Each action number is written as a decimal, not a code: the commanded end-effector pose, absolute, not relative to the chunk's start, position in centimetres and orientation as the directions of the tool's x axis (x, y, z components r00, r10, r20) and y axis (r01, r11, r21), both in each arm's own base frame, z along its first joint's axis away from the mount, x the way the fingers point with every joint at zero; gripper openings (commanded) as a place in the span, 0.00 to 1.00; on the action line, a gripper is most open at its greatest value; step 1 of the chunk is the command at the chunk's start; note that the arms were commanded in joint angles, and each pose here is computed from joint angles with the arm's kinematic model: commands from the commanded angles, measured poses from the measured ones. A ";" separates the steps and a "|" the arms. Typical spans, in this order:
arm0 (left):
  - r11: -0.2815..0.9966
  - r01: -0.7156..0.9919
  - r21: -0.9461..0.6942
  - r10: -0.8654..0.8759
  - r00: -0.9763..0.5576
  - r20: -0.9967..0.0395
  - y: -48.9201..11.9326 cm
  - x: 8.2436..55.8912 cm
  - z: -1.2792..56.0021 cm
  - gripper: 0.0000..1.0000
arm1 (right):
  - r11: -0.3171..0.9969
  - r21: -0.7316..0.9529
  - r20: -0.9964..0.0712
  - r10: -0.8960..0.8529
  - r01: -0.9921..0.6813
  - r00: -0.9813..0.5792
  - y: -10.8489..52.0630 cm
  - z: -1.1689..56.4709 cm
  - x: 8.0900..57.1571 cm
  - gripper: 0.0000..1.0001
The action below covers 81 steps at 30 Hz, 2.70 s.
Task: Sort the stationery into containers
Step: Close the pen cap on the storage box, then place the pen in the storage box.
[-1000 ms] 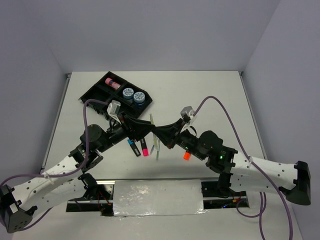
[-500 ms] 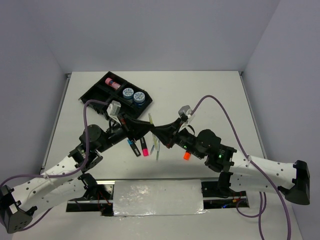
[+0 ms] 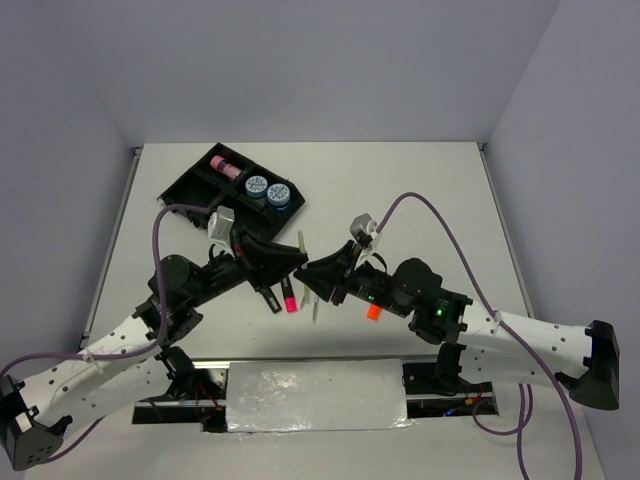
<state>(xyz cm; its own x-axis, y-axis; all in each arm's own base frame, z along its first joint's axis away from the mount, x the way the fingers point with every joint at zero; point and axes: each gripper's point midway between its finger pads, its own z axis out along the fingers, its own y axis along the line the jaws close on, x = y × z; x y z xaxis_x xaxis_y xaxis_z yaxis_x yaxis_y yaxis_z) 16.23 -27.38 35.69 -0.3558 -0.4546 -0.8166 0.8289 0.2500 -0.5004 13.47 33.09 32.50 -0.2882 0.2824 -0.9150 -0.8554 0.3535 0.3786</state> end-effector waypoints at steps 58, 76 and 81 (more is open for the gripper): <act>0.317 0.732 -0.603 -0.255 -0.546 -0.798 -30.2 15.7 26.1 0.00 | 0.345 0.170 -0.877 0.481 -0.923 0.018 31.4 56.8 17.7 0.00; 0.573 0.608 -0.550 -0.369 -0.409 -0.835 -26.6 20.4 31.6 0.03 | 0.287 0.282 -0.941 0.267 -0.915 -0.206 33.7 42.1 16.3 0.00; 0.687 0.462 -0.561 -0.430 -0.364 -0.827 -24.2 22.8 31.6 0.00 | 0.313 0.309 -0.936 0.266 -0.898 -0.229 33.5 40.5 16.8 0.54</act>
